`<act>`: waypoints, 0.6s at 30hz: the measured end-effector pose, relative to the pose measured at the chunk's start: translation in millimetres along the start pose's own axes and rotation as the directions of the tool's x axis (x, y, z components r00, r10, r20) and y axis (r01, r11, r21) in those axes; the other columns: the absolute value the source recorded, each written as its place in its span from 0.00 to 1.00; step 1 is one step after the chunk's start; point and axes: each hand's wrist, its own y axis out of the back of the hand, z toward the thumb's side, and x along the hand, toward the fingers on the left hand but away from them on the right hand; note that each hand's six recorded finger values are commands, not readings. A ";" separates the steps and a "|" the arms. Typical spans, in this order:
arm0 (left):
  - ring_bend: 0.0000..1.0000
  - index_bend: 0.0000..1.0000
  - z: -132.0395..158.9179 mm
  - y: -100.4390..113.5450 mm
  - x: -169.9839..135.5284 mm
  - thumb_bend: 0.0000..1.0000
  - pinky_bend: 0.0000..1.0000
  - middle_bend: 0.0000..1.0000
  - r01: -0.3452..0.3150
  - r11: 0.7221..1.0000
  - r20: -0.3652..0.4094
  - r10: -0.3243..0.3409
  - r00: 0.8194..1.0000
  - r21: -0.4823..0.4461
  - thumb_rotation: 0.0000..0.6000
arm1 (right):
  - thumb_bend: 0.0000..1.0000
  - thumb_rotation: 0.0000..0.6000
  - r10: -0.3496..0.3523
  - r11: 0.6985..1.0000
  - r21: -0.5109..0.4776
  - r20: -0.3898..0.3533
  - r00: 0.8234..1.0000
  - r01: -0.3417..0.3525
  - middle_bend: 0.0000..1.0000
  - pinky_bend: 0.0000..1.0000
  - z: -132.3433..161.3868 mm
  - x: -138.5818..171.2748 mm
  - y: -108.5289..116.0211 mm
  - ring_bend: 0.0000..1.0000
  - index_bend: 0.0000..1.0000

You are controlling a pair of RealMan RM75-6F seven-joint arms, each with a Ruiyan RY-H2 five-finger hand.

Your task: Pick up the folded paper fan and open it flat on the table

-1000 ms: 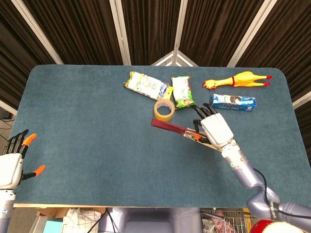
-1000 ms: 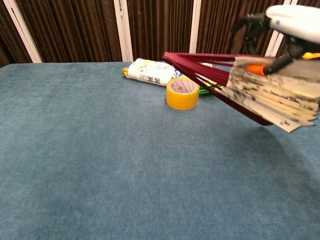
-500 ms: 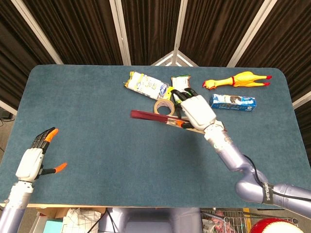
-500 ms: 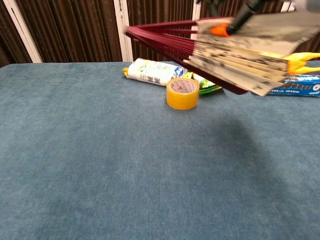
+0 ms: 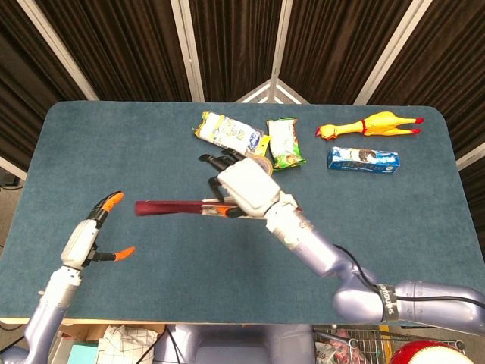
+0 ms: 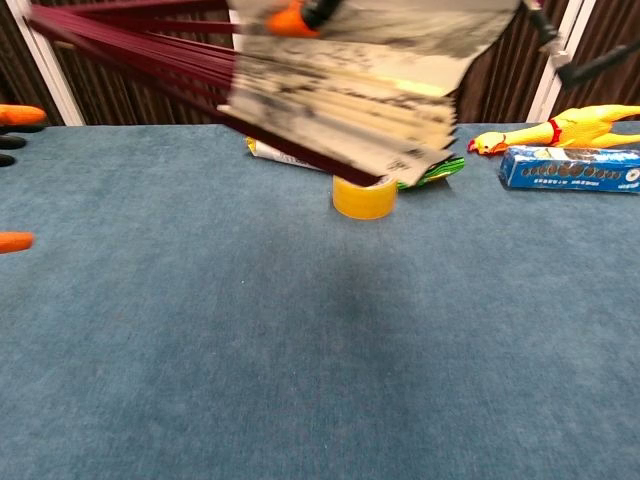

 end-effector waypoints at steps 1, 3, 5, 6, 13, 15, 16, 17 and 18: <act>0.00 0.03 1.4 -3.3 2.0 0.14 0.00 0.02 0.010 1.000 0.005 -0.010 1.000 -0.013 1.00 | 0.41 1.00 -0.001 1.000 -0.012 -0.012 1.000 0.001 0.18 0.15 6.6 -1.3 -0.6 0.26 0.71; 0.00 0.04 4.7 -11.2 5.6 0.14 0.00 0.01 0.034 0.999 0.016 -0.033 0.999 -0.038 1.00 | 0.41 1.00 -0.004 0.999 -0.032 -0.040 0.999 0.003 0.18 0.15 21.4 -4.2 -2.4 0.26 0.71; 0.00 0.04 7.0 -17.0 7.3 0.14 0.00 0.02 0.050 0.997 0.022 -0.049 0.999 -0.058 1.00 | 0.41 1.00 -0.009 0.999 -0.039 -0.063 0.998 0.007 0.18 0.15 33.6 -7.1 -4.5 0.26 0.71; 0.00 0.05 8.5 -20.2 8.0 0.14 0.00 0.02 0.059 0.996 0.026 -0.057 0.998 -0.072 1.00 | 0.41 1.00 -0.011 0.999 -0.039 -0.071 0.997 0.008 0.18 0.15 38.0 -8.2 -5.5 0.26 0.71; 0.00 0.11 18.7 -43.0 12.8 0.14 0.02 0.04 0.108 0.977 0.049 -0.100 0.994 -0.183 1.00 | 0.41 1.00 -0.017 0.999 -0.048 -0.119 0.993 0.012 0.18 0.15 66.0 -12.3 -15.4 0.26 0.71; 0.00 0.13 21.2 -48.8 14.6 0.14 0.02 0.05 0.120 0.968 0.054 -0.110 0.992 -0.221 1.00 | 0.41 1.00 -0.021 0.999 -0.049 -0.128 0.992 0.015 0.18 0.15 72.7 -12.6 -16.5 0.26 0.72; 0.00 0.13 22.3 -51.2 15.5 0.14 0.02 0.05 0.125 0.963 0.056 -0.115 0.992 -0.241 1.00 | 0.41 1.00 -0.023 0.999 -0.048 -0.128 0.991 0.017 0.18 0.15 74.2 -12.6 -16.8 0.26 0.72; 0.00 0.14 23.6 -53.7 16.4 0.14 0.02 0.05 0.131 0.956 0.059 -0.120 0.991 -0.261 1.00 | 0.41 1.00 -0.025 0.999 -0.046 -0.128 0.991 0.019 0.18 0.15 75.8 -12.6 -17.0 0.26 0.72; 0.00 0.14 24.9 -56.3 17.4 0.14 0.02 0.06 0.138 0.950 0.062 -0.126 0.990 -0.281 1.00 | 0.41 1.00 -0.026 0.999 -0.046 -0.127 0.992 0.020 0.18 0.15 76.8 -12.5 -17.3 0.26 0.72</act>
